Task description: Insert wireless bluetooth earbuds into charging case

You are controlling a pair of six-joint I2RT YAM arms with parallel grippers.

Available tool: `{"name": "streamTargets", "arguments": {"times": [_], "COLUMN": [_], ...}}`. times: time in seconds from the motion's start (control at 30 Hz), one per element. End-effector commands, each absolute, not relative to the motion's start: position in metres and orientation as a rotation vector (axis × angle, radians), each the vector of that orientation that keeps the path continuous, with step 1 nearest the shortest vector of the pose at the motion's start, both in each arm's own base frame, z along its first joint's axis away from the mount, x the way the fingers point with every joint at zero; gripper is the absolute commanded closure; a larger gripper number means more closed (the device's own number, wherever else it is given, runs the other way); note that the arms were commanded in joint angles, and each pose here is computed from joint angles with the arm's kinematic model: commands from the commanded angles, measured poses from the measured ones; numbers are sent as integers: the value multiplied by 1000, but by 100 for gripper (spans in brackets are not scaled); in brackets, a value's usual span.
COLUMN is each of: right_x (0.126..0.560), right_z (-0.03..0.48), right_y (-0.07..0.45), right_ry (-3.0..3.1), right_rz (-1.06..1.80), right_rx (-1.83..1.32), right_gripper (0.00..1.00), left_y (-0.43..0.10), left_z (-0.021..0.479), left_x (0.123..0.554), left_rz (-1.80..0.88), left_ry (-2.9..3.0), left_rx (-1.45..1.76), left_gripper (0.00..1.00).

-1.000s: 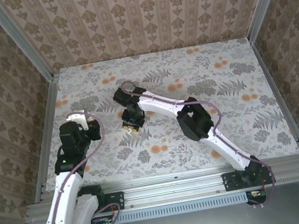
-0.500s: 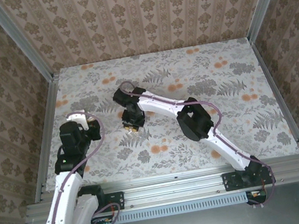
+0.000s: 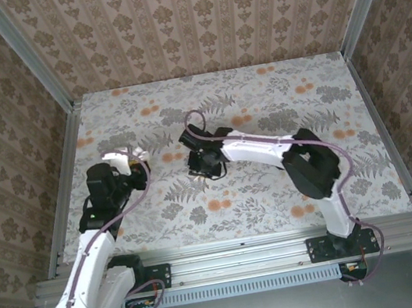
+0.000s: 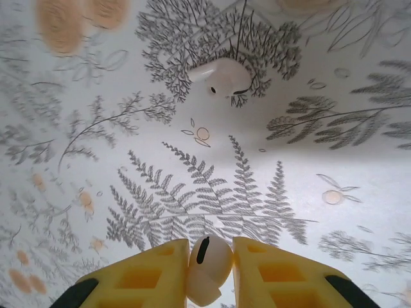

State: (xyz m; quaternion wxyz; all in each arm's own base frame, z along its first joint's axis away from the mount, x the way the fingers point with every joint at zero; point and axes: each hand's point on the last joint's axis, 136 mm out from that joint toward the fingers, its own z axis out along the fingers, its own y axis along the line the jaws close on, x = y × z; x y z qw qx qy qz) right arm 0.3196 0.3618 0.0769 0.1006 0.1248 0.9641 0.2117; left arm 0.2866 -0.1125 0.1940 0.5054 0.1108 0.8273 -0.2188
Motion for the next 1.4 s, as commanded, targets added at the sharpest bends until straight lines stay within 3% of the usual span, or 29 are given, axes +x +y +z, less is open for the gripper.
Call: {"name": "streamTargets", "arguments": {"times": [0.0, 0.6, 0.93, 1.37], "right_x": [337, 315, 300, 274], "right_z": [126, 264, 294, 296], "right_y": [359, 302, 320, 318], "right_ry": [2621, 1962, 1748, 1633], "right_rz": [716, 834, 887, 873], "right_rx": [177, -565, -788, -945], "right_gripper": [76, 76, 77, 77], "left_y": [-147, -233, -255, -268], "left_z": [204, 232, 249, 249], "left_x": [277, 228, 217, 216], "left_rz": [-654, -1026, -1085, -1044], "left_ry": [1904, 1608, 1511, 1450], "left_rx": [442, 987, 1087, 1148], "left_gripper": [78, 79, 79, 79]}}
